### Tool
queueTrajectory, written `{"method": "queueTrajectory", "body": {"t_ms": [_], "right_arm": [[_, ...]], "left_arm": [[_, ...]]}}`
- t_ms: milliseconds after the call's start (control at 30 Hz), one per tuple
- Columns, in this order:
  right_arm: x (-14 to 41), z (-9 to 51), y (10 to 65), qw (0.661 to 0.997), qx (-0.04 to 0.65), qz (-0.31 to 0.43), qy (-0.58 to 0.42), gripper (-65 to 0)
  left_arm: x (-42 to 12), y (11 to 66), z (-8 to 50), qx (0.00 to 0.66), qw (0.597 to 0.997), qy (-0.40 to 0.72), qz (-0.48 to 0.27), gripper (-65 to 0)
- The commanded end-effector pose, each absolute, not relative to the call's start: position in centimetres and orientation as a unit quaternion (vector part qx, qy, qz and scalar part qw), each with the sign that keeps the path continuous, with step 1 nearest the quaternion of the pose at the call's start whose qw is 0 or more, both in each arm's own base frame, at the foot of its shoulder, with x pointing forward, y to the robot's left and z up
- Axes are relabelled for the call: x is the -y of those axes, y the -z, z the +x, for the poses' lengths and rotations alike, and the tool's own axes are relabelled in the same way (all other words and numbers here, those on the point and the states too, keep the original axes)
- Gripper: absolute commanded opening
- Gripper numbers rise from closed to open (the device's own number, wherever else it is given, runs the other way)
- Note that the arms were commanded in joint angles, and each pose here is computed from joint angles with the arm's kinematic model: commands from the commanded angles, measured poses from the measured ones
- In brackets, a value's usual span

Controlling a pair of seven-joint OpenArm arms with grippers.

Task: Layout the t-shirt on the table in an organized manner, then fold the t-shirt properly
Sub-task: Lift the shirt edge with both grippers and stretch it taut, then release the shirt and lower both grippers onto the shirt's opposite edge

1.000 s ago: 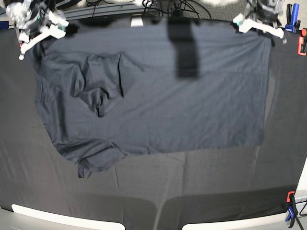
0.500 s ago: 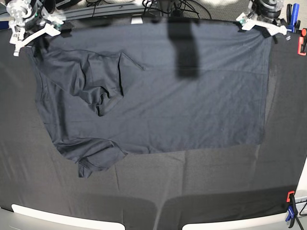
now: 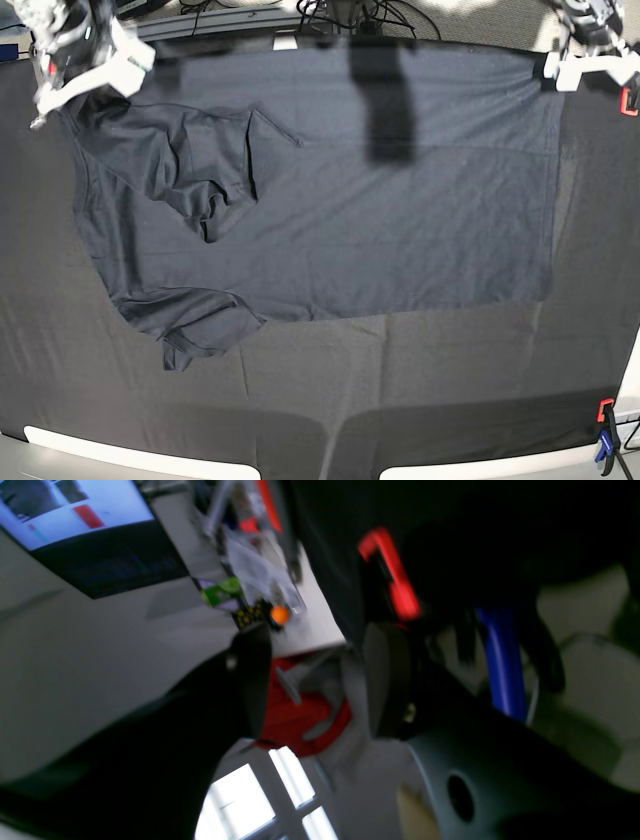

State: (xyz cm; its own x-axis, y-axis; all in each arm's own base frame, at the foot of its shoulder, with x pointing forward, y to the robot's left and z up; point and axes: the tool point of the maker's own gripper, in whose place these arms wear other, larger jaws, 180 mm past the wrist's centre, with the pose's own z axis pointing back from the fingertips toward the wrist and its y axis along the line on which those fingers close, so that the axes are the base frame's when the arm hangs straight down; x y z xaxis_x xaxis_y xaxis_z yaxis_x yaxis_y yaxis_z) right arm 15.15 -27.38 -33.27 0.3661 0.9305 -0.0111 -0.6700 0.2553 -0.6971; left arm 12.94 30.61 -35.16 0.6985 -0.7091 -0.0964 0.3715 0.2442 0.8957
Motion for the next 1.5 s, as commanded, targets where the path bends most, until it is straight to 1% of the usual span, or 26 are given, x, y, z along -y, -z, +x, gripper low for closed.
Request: {"method": "queueTrajectory", "body": {"t_ms": [0,100,133,200,267,333,433,500,533,600,667,767,867,967,1100,1167,1267,1467], "right_arm": [[27.2,16.8,31.9,0.762,0.243,-0.332,-0.500,-36.8],[26.4,19.6,30.5,0.780,0.304,-0.344,-0.426,-36.8],[26.0,20.5,30.1,0.785,0.322,-0.343,-0.404,-36.8],[25.4,22.2,29.4,0.789,0.353,-0.342,-0.369,-36.8],[24.9,23.7,28.7,0.792,0.378,-0.342,-0.337,-36.8],[24.4,25.0,28.5,0.798,0.397,-0.335,-0.306,-36.8],[23.8,26.6,29.1,0.819,0.414,-0.308,-0.252,-36.8],[23.8,27.5,29.6,0.829,0.417,-0.300,-0.222,-36.8],[23.8,27.9,29.9,0.833,0.418,-0.298,-0.208,-36.8],[23.7,28.3,30.2,0.841,0.421,-0.289,-0.181,-36.8],[23.3,28.3,30.6,0.851,0.423,-0.270,-0.157,-36.8],[22.7,28.4,30.8,0.859,0.431,-0.244,-0.132,-36.8],[22.6,28.4,30.9,0.861,0.433,-0.240,-0.119,-36.8],[22.4,28.3,31.0,0.862,0.432,-0.237,-0.116,-36.8],[22.4,28.3,31.1,0.864,0.430,-0.235,-0.118,-36.8],[22.4,28.3,31.1,0.864,0.429,-0.235,-0.117,-36.8],[22.4,28.2,31.2,0.865,0.427,-0.236,-0.117,-36.8],[22.5,28.0,31.5,0.869,0.419,-0.236,-0.116,-36.8]], "left_arm": [[-30.4,33.5,14.9,0.209,0.754,0.340,0.521,-36.8],[-28.9,31.8,19.2,0.278,0.743,0.333,0.510,-36.8],[-28.5,31.3,20.8,0.295,0.745,0.325,0.502,-36.8],[-27.7,30.2,23.9,0.329,0.763,0.296,0.471,-36.8],[-26.8,29.1,27.3,0.367,0.780,0.268,0.430,-36.8],[-25.2,27.7,30.7,0.415,0.792,0.250,0.372,-36.8],[-21.7,24.9,35.2,0.491,0.790,0.247,0.272,-36.8],[-20.6,23.4,37.6,0.521,0.784,0.244,0.233,-36.8],[-20.7,23.2,38.8,0.525,0.786,0.236,0.224,-36.8],[-22.0,24.0,41.1,0.513,0.803,0.215,0.212,-36.8],[-23.7,25.8,43.4,0.489,0.829,0.193,0.188,-36.8],[-26.4,28.9,46.2,0.441,0.877,0.144,0.128,-36.8],[-28.2,30.8,48.6,0.412,0.905,0.086,0.056,-36.8],[-29.0,32.3,49.9,0.400,0.915,0.044,-0.021,-36.9],[-28.9,34.8,49.2,0.383,0.918,0.019,-0.105,-36.9],[-29.1,36.0,48.5,0.382,0.916,0.001,-0.127,-36.9],[-28.8,37.8,47.0,0.363,0.919,-0.010,-0.151,-36.9],[-27.3,40.1,45.3,0.338,0.923,-0.030,-0.180,-36.9]]}}
